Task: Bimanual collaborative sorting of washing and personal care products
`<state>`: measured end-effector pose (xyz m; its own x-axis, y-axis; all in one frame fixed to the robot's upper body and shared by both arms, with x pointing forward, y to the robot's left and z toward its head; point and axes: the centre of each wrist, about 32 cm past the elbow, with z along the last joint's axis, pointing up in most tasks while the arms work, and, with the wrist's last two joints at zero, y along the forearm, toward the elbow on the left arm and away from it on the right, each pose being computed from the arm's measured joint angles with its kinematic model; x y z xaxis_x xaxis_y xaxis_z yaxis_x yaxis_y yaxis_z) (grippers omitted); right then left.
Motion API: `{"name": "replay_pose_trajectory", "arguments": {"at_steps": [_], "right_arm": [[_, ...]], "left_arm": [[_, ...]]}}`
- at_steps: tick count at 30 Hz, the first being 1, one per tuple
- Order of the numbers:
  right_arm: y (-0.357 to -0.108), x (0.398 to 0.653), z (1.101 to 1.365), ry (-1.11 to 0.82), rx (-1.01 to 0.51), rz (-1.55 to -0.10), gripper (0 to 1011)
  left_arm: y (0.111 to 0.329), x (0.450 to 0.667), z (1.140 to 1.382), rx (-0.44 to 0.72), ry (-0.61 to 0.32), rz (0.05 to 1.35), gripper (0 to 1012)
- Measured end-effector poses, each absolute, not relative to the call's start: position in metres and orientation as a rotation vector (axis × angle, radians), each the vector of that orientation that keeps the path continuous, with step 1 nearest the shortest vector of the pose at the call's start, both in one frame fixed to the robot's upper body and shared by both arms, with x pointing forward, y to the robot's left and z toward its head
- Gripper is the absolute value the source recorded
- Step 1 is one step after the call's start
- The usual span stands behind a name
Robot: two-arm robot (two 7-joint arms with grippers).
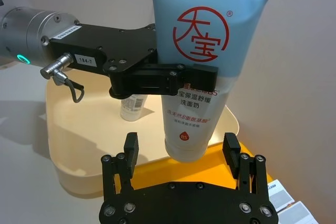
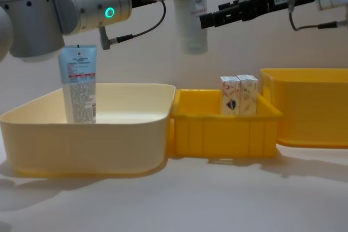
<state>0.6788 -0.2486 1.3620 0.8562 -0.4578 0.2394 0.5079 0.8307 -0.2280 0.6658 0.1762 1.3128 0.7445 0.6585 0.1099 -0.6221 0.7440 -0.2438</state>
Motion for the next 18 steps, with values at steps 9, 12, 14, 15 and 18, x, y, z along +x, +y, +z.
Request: {"name": "replay_pose_trajectory", "arguments": {"at_steps": [9, 12, 14, 15, 18], "right_arm": [[-0.241, 0.68, 1.356, -0.185, -0.302, -0.533, 1001], [-0.237, 0.681, 1.354, -0.193, -0.308, -0.549, 1001], [-0.235, 0.682, 1.353, -0.201, -0.311, -0.564, 1001], [-0.235, 0.682, 1.353, -0.201, -0.311, -0.564, 1001], [-0.232, 0.684, 1.35, -0.206, -0.317, -0.583, 1001]], "left_arm": [[0.174, 0.665, 1.312, -0.197, -0.194, 0.705, 255], [0.174, 0.665, 1.312, -0.197, -0.194, 0.705, 256], [0.174, 0.665, 1.312, -0.196, -0.195, 0.706, 255], [0.174, 0.665, 1.312, -0.195, -0.195, 0.707, 256], [0.173, 0.664, 1.312, -0.195, -0.194, 0.707, 256]]}}
